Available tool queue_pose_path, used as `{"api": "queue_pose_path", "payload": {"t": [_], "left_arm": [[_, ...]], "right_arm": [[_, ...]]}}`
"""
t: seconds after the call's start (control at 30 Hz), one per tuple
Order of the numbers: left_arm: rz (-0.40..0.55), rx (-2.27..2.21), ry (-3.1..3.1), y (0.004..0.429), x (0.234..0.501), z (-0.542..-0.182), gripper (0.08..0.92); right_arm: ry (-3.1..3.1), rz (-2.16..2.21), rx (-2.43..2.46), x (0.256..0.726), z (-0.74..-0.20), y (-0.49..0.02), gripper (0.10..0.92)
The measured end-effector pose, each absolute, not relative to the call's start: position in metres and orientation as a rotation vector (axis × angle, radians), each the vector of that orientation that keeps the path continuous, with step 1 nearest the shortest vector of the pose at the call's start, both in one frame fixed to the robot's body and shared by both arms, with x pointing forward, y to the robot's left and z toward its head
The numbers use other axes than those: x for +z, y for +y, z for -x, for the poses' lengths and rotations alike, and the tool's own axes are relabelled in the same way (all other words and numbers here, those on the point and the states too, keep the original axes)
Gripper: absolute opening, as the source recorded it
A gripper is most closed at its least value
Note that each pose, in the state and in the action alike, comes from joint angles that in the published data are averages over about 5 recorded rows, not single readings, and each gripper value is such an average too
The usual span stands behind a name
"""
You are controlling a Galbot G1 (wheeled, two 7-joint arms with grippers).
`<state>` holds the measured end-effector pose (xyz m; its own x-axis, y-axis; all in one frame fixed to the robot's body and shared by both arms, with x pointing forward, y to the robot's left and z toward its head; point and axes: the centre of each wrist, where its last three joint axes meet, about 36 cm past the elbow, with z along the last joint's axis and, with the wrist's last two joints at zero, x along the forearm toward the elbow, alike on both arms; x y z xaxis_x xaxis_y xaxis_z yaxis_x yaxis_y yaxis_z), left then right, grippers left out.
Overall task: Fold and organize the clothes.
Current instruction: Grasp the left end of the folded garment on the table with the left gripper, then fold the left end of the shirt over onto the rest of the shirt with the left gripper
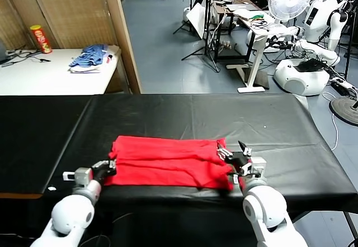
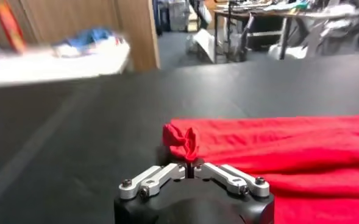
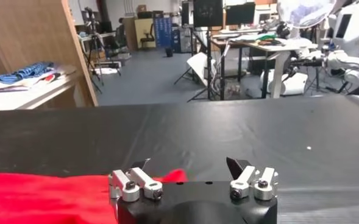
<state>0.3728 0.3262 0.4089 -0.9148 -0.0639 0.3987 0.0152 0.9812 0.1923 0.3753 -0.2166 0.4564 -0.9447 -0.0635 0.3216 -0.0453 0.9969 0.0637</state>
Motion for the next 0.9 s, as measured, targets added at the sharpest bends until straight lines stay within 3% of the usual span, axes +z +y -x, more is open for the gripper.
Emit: {"api": "queue_pose_path", "payload": {"t": [0.17,0.33,0.9], "left_arm": [[-0.141,-0.523,-2.697,0.364,0.423,-0.373,0.152],[-0.142,-0.613,-2.694,0.373,0.440,-0.370,0.152],[0.240,0.231,-2.668,0.234,0.474,-0.373,0.152]], "right_arm": [[-2.813,-0.074,-0.079,0.459,-0.368,-0.216,0.798],[-2.810,-0.062,-0.077,0.458,-0.363,-0.214,0.798],[-2.792,0.012,-0.072,0.451,-0.349,-0.217,0.798]]}}
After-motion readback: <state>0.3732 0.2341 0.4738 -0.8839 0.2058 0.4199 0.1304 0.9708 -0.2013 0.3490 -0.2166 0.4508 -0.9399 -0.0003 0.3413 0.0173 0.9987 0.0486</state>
